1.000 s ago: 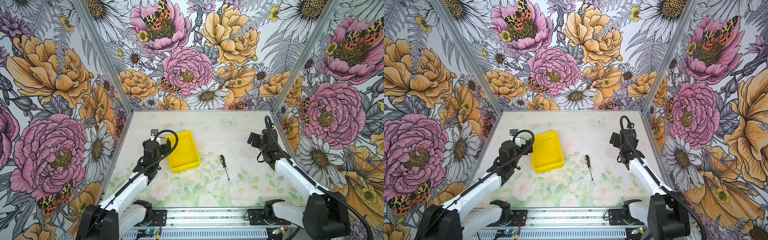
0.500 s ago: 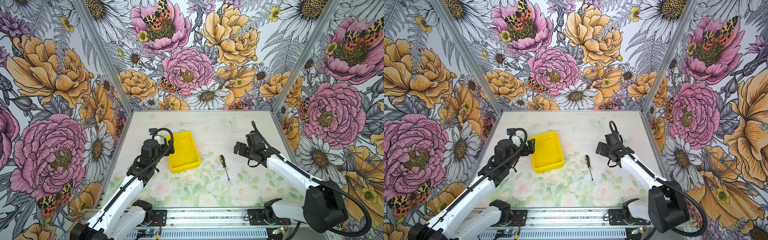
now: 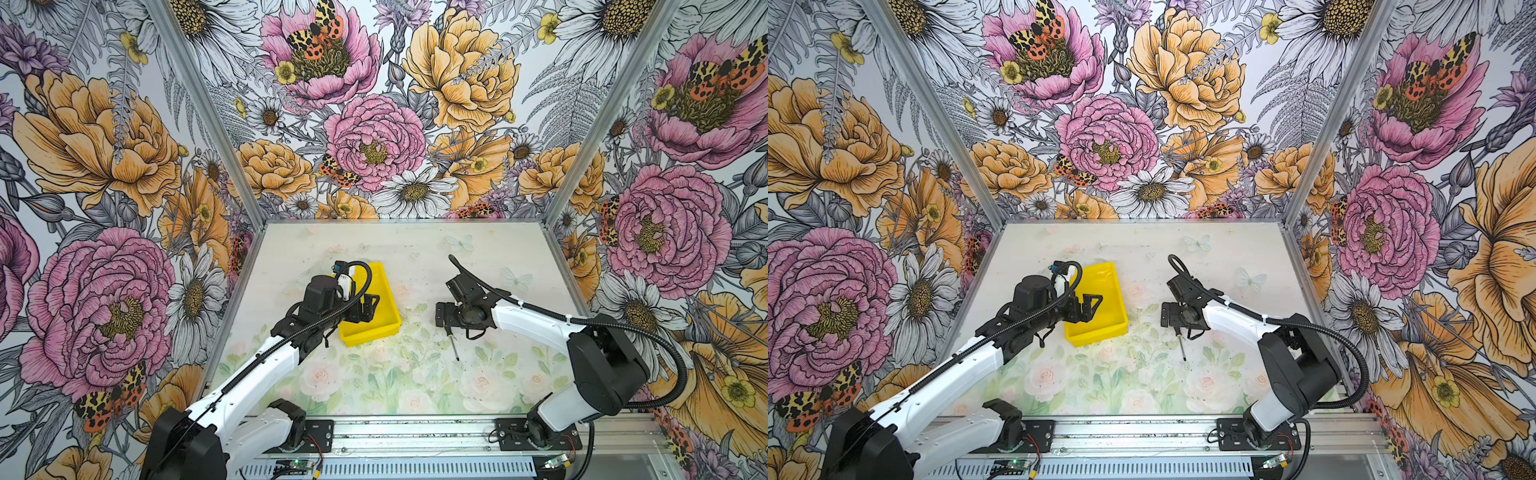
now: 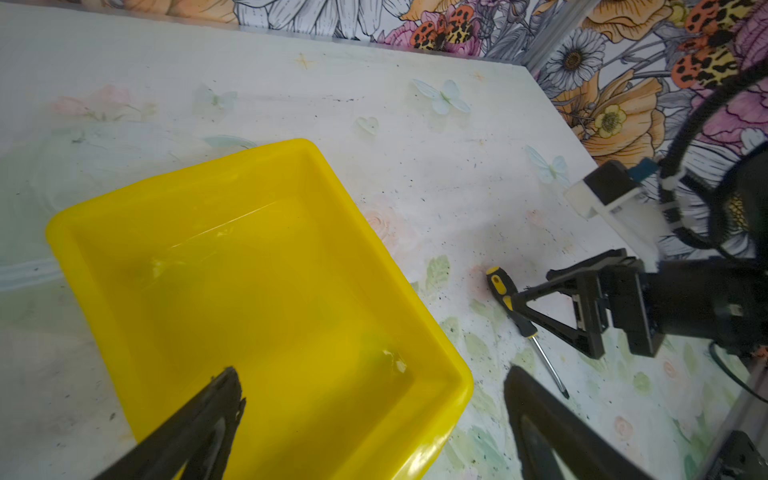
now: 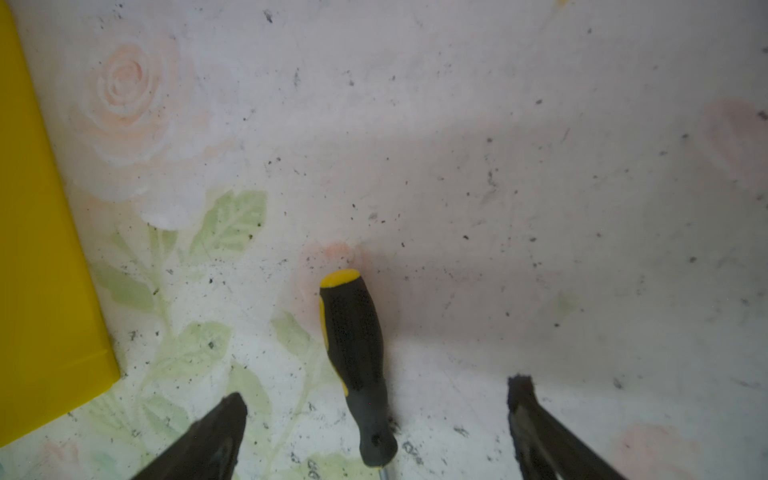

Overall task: Put the screwdriver in the bin
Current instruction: 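Lower the right gripper and close it on the yellow-black screwdriver handle, then lift the screwdriver with the right gripper and carry it over the yellow bin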

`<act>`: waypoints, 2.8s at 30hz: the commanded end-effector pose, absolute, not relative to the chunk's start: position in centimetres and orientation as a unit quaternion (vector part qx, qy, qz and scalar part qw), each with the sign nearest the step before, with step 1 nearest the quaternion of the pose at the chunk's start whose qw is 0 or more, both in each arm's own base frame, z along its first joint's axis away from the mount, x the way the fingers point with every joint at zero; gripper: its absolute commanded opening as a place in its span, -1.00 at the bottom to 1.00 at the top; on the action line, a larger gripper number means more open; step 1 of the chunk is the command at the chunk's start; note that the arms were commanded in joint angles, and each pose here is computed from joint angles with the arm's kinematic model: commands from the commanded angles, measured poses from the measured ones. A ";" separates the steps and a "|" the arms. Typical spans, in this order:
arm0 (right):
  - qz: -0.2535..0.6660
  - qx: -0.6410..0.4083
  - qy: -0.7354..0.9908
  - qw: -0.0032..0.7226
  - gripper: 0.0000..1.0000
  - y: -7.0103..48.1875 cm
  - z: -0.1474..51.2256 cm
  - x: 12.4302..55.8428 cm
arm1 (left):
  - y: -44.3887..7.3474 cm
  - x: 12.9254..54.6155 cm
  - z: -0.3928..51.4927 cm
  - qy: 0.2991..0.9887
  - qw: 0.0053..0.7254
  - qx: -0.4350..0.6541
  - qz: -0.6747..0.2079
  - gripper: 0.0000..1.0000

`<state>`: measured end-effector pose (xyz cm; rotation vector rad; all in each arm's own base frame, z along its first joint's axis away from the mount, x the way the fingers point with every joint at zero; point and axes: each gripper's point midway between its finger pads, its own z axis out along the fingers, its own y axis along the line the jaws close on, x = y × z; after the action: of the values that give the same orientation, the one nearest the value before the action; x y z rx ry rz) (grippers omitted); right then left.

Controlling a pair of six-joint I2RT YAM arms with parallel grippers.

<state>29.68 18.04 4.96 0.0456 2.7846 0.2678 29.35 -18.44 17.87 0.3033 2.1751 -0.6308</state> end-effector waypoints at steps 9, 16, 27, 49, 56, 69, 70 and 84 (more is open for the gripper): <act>0.082 -0.012 0.985 0.154 0.45 19.4 3.8 30.4 | -24.0 26.5 18.1 0.842 0.383 0.238 -0.295 0.97; 0.067 -0.020 0.988 0.136 0.20 19.7 2.1 30.3 | -24.3 26.1 17.3 0.845 0.378 0.249 -0.285 0.97; 0.059 -0.024 0.990 0.126 -0.63 19.9 1.2 29.9 | -23.6 26.3 17.6 0.847 0.387 0.248 -0.266 0.97; 0.188 -0.074 0.933 0.298 -0.85 30.2 19.1 38.2 | -11.2 31.8 20.1 0.868 0.457 0.024 -0.195 0.97; 0.260 -0.112 0.911 0.300 -0.85 37.3 22.1 38.8 | -7.3 32.1 19.3 0.874 0.453 -0.049 -0.168 0.97; 0.295 -0.155 0.904 0.269 -0.85 45.8 18.5 39.7 | -6.2 31.5 19.0 0.880 0.444 -0.066 -0.156 0.97; 0.294 -0.156 0.904 0.267 -0.85 46.1 18.1 39.7 | -6.2 31.5 19.0 0.880 0.445 -0.067 -0.155 0.97; 0.250 -0.175 0.920 0.246 -0.83 47.9 11.2 39.9 | -5.3 31.6 18.6 0.883 0.440 -0.075 -0.142 0.97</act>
<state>39.19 47.09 10.60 -0.4639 2.5566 0.6898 31.57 -5.97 18.70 -0.1552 2.1948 -0.3754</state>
